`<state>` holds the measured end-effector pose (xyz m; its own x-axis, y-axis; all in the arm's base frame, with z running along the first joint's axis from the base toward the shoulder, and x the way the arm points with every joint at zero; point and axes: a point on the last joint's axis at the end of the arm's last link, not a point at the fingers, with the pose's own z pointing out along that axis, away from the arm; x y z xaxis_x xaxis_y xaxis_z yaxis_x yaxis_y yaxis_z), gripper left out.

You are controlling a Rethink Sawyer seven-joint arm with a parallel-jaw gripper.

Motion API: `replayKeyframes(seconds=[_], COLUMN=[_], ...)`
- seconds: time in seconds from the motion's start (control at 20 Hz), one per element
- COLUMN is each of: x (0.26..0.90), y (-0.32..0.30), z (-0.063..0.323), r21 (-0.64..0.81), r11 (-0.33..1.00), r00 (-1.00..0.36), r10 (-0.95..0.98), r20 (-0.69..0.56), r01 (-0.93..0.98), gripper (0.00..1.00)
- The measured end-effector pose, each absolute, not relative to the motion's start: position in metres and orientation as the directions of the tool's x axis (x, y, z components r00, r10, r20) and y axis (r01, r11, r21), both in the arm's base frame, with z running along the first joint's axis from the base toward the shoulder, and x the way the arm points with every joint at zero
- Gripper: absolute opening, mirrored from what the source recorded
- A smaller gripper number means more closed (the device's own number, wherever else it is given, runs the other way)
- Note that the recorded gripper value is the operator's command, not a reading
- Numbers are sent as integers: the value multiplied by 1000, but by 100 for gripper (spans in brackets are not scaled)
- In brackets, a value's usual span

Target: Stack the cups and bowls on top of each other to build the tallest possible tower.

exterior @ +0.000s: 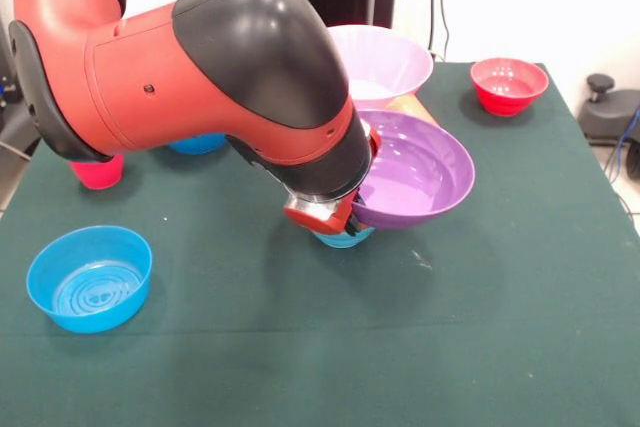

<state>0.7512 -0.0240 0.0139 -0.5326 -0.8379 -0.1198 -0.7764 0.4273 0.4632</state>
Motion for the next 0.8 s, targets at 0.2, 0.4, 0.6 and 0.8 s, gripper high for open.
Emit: replayKeyframes(seconds=[0.2, 0.4, 0.6, 0.8], x=[750, 749, 748, 747], y=[-29, -33, -36, -36], z=[14, 15, 16, 16], r21=[464, 464, 462, 462], r11=[431, 434, 436, 435], r00=[-536, -539, -539, -537], r10=[-836, -835, -834, -836], r20=[-118, -116, -114, -112], r01=[-774, -772, -772, -773], gripper=[0, 0, 0, 0])
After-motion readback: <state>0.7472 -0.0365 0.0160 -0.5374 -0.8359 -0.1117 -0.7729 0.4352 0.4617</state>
